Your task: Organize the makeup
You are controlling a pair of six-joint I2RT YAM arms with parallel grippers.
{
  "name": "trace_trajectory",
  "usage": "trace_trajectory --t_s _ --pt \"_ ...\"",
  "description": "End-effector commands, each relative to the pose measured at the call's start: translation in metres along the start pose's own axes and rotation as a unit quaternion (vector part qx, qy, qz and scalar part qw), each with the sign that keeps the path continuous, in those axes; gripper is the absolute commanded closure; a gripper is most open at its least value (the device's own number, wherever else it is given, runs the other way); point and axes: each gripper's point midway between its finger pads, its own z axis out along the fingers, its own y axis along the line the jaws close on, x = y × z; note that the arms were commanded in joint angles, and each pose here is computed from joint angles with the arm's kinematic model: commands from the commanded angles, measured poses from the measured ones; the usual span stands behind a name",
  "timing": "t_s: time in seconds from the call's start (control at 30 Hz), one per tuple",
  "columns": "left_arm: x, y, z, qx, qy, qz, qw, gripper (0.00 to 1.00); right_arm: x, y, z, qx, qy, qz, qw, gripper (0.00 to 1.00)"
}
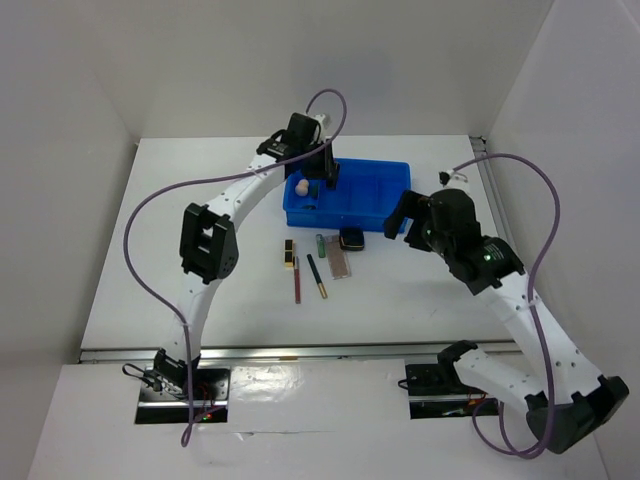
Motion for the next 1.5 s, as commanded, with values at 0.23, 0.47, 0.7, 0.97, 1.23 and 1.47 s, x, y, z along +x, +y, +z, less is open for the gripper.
trace_trajectory --t_s 0.23,0.47,0.7,0.97,1.23,1.47 --pt "-0.023 -0.031 -0.019 0.051 -0.028 0.016 0.998 0.21 0.019 -0.026 -0.014 0.048 0.011 0.026 0.998 0.00" --pt "-0.027 -0.042 -0.102 0.029 -0.057 0.042 0.997 0.43 0.018 -0.013 0.007 0.030 0.024 0.006 0.999 0.00" --pt "0.082 0.030 -0.147 -0.128 -0.013 -0.002 0.992 0.60 0.020 0.000 0.028 0.008 0.039 -0.017 0.999 0.00" --pt "0.157 0.059 -0.116 -0.150 0.051 -0.053 0.986 0.30 0.015 0.015 0.035 -0.018 0.041 -0.019 0.999 0.00" --pt "0.169 0.080 -0.088 -0.182 0.060 -0.051 0.980 0.35 0.011 0.010 0.026 -0.010 0.033 -0.019 0.999 0.00" --pt "0.185 0.102 -0.065 -0.222 0.082 -0.052 0.970 0.36 0.010 0.009 0.026 -0.006 0.030 -0.019 0.999 0.00"
